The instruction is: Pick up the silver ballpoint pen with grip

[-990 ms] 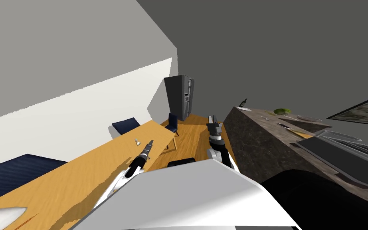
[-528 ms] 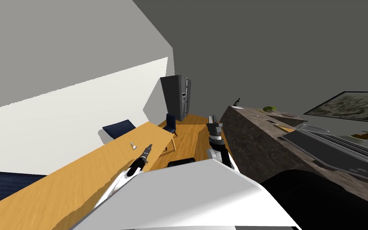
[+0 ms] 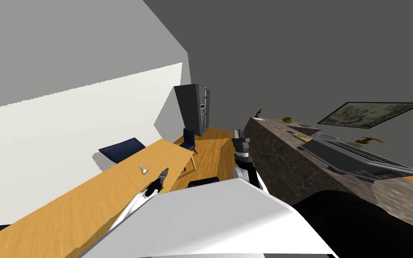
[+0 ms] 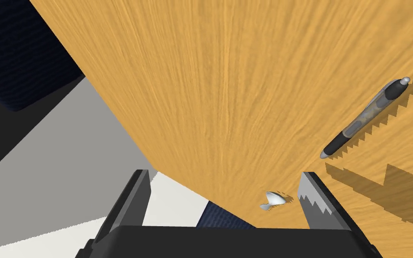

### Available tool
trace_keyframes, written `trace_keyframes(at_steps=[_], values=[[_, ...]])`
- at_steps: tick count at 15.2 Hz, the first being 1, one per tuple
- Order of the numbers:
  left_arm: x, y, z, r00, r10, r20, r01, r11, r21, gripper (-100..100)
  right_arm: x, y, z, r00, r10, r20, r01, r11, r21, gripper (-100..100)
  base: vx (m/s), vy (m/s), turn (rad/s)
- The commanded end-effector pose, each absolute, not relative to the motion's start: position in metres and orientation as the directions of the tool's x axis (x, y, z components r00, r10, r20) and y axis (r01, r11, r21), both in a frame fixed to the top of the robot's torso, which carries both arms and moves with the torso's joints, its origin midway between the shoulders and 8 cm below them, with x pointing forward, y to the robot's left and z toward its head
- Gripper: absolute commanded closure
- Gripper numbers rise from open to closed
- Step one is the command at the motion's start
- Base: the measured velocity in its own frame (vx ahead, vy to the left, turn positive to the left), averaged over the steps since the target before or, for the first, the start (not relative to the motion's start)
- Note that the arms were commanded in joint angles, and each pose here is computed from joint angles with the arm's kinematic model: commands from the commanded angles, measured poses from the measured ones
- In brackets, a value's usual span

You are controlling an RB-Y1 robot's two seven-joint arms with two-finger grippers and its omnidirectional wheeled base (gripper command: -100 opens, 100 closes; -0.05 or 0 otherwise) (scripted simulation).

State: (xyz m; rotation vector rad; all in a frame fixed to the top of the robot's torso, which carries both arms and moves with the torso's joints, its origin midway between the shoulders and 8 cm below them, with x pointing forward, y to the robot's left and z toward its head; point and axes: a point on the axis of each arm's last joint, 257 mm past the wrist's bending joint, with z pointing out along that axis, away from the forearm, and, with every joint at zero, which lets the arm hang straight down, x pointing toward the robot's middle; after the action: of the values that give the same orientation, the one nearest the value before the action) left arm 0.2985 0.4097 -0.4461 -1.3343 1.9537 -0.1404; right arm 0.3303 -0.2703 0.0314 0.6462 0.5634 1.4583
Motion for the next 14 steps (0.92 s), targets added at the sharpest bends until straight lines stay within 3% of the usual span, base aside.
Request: trace_keyframes(at_steps=[1,14], values=[[0.284,0.417,-0.457,-0.184,-0.836,-0.517,-0.791,0.438,-0.427,-100,0.33,-0.27,0.031,0.043,0.998,0.038,-0.713,0.004,0.701,0,0.009,0.025,-0.165],[0.198,0.452,-0.508,-0.253,-0.829,-0.499,-0.926,0.357,-0.122,-100,0.33,-0.27,0.031,0.043,0.998,0.038,-0.713,0.004,0.701,0,0.011,0.029,-0.15]])
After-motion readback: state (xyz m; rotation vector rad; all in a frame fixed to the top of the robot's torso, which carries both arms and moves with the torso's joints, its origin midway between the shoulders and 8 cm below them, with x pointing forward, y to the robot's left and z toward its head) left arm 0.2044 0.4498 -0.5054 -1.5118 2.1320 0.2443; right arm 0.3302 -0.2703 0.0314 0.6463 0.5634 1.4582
